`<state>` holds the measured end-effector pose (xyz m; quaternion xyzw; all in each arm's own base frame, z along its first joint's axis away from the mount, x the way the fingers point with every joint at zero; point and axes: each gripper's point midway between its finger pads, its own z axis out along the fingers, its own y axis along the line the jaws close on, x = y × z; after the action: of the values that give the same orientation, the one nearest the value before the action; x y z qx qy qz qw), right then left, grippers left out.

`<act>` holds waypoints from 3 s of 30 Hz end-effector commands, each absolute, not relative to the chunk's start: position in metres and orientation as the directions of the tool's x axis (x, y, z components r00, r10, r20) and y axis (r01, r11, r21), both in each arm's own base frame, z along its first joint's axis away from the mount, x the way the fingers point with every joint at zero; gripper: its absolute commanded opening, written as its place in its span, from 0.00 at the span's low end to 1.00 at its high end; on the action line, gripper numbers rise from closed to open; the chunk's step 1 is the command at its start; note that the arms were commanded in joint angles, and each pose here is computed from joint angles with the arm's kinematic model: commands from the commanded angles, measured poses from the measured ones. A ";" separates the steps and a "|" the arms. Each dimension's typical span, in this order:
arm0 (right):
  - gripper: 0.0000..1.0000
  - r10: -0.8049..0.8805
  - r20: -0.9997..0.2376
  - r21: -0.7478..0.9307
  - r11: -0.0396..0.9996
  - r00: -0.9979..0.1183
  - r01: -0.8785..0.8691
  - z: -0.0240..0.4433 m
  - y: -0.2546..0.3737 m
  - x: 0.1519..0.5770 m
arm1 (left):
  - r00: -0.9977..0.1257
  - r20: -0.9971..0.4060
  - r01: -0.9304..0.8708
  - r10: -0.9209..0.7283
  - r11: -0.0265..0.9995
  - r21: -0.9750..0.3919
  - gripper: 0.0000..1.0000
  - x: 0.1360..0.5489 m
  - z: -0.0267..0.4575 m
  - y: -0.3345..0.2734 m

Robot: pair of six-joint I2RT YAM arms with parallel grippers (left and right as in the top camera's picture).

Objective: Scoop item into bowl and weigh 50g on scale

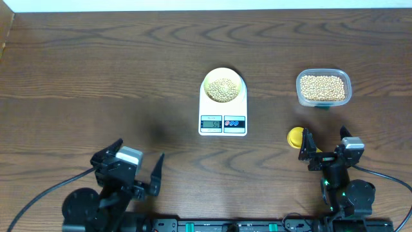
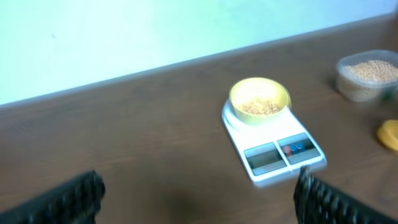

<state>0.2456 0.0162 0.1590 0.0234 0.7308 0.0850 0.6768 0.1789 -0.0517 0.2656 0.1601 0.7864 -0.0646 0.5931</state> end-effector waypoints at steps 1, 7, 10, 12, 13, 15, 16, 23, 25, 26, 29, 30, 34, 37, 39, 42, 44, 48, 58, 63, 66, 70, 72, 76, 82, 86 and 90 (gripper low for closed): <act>0.99 0.139 -0.987 0.146 0.986 -0.082 -0.084 0.158 0.017 0.245 | -0.172 -0.980 0.270 0.104 0.961 0.055 0.99 0.195 0.252 -0.046; 0.99 0.139 -0.987 0.146 0.986 -0.082 -0.084 0.158 0.017 0.245 | -0.093 -0.995 0.156 -0.034 0.987 -0.049 0.99 0.224 0.233 -0.030; 0.99 0.139 -0.987 0.146 0.986 -0.082 -0.084 0.158 0.017 0.245 | -0.057 -0.997 0.134 -0.059 0.989 -0.066 0.99 0.228 0.226 -0.027; 0.99 0.139 -0.987 0.146 0.986 -0.082 -0.084 0.158 0.017 0.245 | -0.015 -0.998 0.142 -0.062 0.988 -0.063 0.99 0.228 0.231 -0.028; 0.99 0.139 -0.987 0.146 0.986 -0.082 -0.084 0.158 0.017 0.245 | -0.004 -0.998 0.146 -0.065 0.987 -0.065 0.99 0.227 0.233 -0.028; 0.99 0.139 -0.987 0.146 0.986 -0.082 -0.084 0.158 0.017 0.245 | 0.007 -0.998 0.146 -0.066 0.987 -0.064 0.99 0.227 0.235 -0.028; 0.99 0.139 -0.987 0.146 0.986 -0.082 -0.084 0.158 0.017 0.245 | 0.013 -0.998 0.147 -0.066 0.987 -0.063 0.99 0.228 0.235 -0.028; 0.99 0.139 -0.987 0.146 0.986 -0.082 -0.084 0.158 0.017 0.245 | 0.130 -0.989 0.152 -0.072 0.987 -0.052 0.99 0.235 0.233 -0.028; 0.99 0.139 -0.987 0.146 0.986 -0.082 -0.084 0.158 0.017 0.245 | 0.118 -0.990 0.145 -0.071 0.988 -0.054 0.99 0.237 0.226 -0.027; 0.99 0.139 -0.987 0.146 0.986 -0.082 -0.084 0.158 0.017 0.245 | 0.107 -0.992 0.138 -0.071 0.989 -0.056 0.99 0.238 0.221 -0.026; 0.99 0.139 -0.987 0.146 0.986 -0.082 -0.084 0.158 0.017 0.245 | 0.083 -0.994 0.112 -0.069 0.992 -0.060 0.99 0.242 0.207 -0.022; 0.99 0.139 -0.987 0.146 0.986 -0.082 -0.084 0.158 0.017 0.245 | 0.079 -0.994 0.097 -0.069 0.993 -0.062 0.99 0.243 0.201 -0.020; 0.99 0.138 -0.987 0.145 0.986 -0.082 -0.084 0.158 0.017 0.245 | 0.080 -0.994 0.065 -0.069 0.996 -0.064 1.00 0.245 0.195 -0.014; 0.99 0.139 -0.987 0.146 0.986 -0.082 -0.084 0.158 0.017 0.245 | 0.079 -0.996 0.018 -0.047 0.999 -0.046 1.00 0.246 0.194 -0.007; 0.99 0.139 -0.987 0.146 0.986 -0.082 -0.084 0.158 0.017 0.245 | 0.061 -0.998 0.016 -0.011 1.000 -0.010 0.99 0.246 0.189 -0.007; 0.99 0.139 -0.987 0.146 0.986 -0.082 -0.084 0.158 0.017 0.245 | -0.046 -0.999 0.020 -0.006 1.000 -0.007 1.00 0.246 0.163 -0.008; 0.99 0.139 -0.987 0.146 0.986 -0.082 -0.084 0.158 0.017 0.245 | -0.119 -0.993 0.031 -0.002 0.999 -0.005 1.00 0.245 0.145 -0.010; 0.99 0.139 -0.987 0.146 0.986 -0.082 -0.084 0.158 0.017 0.245 | -0.153 -0.988 0.035 -0.003 0.999 -0.009 0.99 0.244 0.137 -0.010; 0.99 0.139 -0.987 0.146 0.986 -0.082 -0.084 0.158 0.017 0.245 | -0.156 -0.988 0.020 -0.015 1.000 -0.018 1.00 0.244 0.136 -0.008; 0.99 0.139 -0.987 0.146 0.986 -0.082 -0.084 0.158 0.017 0.245 | -0.156 -0.988 0.013 -0.010 1.000 -0.012 1.00 0.244 0.136 -0.007; 0.99 0.139 -0.987 0.146 0.986 -0.082 -0.084 0.158 0.017 0.245 | -0.156 -0.988 0.008 -0.011 1.000 -0.012 1.00 0.244 0.136 -0.006; 0.99 0.139 -0.987 0.146 0.986 -0.082 -0.084 0.158 0.017 0.245 | -0.156 -0.988 0.013 -0.011 1.000 -0.013 1.00 0.244 0.136 -0.007; 0.99 0.139 -0.987 0.146 0.986 -0.082 -0.084 0.158 0.017 0.245 | -0.155 -0.988 0.012 -0.011 1.000 -0.013 1.00 0.244 0.136 -0.006; 0.99 0.139 -0.987 0.146 0.986 -0.082 -0.084 0.158 0.017 0.245 | -0.154 -0.988 0.012 -0.011 1.000 -0.013 1.00 0.244 0.137 -0.007; 0.99 0.139 -0.987 0.146 0.986 -0.082 -0.084 0.158 0.017 0.245 | -0.156 -0.988 0.012 -0.011 1.000 -0.013 1.00 0.244 0.136 -0.007; 0.99 0.139 -0.987 0.146 0.986 -0.082 -0.084 0.158 0.017 0.245 | -0.157 -0.988 0.012 -0.011 1.000 -0.013 1.00 0.244 0.136 -0.007; 0.99 0.139 -0.987 0.146 0.986 -0.082 -0.084 0.158 0.017 0.245 | -0.157 -0.988 0.012 -0.011 1.000 -0.013 1.00 0.244 0.136 -0.007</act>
<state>0.2456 0.0162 0.1591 0.0231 0.7307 0.0848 0.6770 0.2451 -0.0132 0.1510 0.0112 0.7432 -0.0240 0.6686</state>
